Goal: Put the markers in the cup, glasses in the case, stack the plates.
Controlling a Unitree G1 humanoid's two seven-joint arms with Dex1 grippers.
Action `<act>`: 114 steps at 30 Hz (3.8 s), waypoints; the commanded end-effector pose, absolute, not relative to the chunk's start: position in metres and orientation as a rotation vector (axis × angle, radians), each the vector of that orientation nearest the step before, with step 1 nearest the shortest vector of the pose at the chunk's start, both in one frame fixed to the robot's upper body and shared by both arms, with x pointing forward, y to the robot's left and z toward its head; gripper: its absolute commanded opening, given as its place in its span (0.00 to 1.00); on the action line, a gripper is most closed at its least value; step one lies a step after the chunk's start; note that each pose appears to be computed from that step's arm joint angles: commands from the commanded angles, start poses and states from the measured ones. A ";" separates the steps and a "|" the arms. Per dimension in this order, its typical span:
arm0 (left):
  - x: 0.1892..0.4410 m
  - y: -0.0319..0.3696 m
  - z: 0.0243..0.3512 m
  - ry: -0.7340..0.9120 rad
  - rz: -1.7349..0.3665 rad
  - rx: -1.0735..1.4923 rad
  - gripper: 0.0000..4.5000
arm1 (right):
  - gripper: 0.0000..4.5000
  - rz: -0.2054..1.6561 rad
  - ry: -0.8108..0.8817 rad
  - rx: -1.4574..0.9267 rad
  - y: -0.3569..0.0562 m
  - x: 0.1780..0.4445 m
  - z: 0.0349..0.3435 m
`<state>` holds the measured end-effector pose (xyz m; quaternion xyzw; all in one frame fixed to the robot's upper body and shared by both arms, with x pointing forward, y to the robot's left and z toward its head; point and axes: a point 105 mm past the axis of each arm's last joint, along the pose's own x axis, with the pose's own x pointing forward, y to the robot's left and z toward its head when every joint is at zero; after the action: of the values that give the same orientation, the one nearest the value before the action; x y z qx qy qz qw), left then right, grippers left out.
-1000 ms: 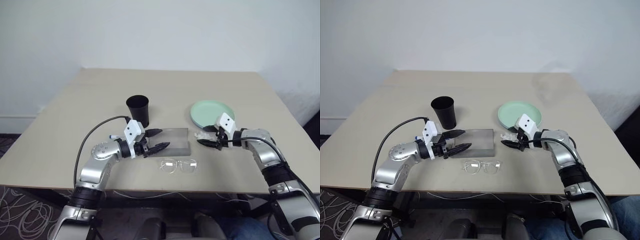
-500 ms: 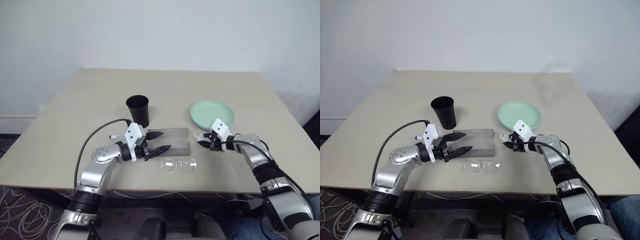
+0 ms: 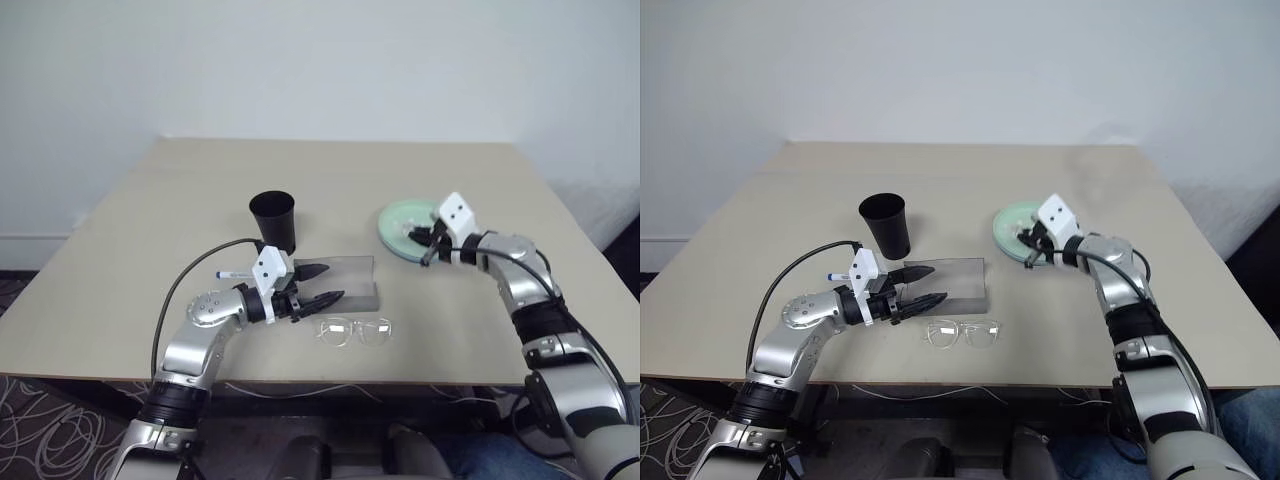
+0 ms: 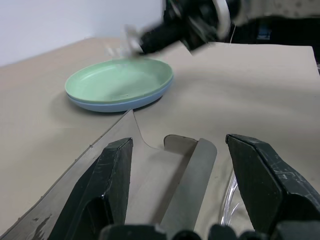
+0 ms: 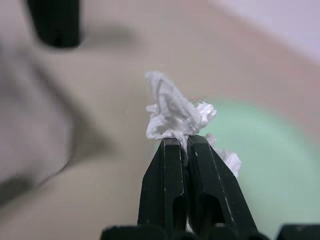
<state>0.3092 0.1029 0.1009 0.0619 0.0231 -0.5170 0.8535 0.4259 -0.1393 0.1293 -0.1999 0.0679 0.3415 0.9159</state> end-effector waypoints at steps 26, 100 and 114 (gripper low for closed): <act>0.311 0.104 0.116 0.030 -1.120 0.217 0.70 | 0.99 0.759 0.057 -0.327 -0.155 0.414 0.122; 0.327 0.050 0.074 0.457 -1.760 0.743 0.26 | 1.00 1.110 0.146 -0.036 -0.131 0.279 0.077; 0.321 0.047 0.084 0.428 -1.790 0.683 0.01 | 1.00 1.106 0.137 -0.051 -0.130 0.282 0.083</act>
<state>0.3209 0.0483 0.0735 0.2950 0.1987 -0.7553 0.5505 0.2768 -0.1315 0.0640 -0.0108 0.0964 0.5208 0.8482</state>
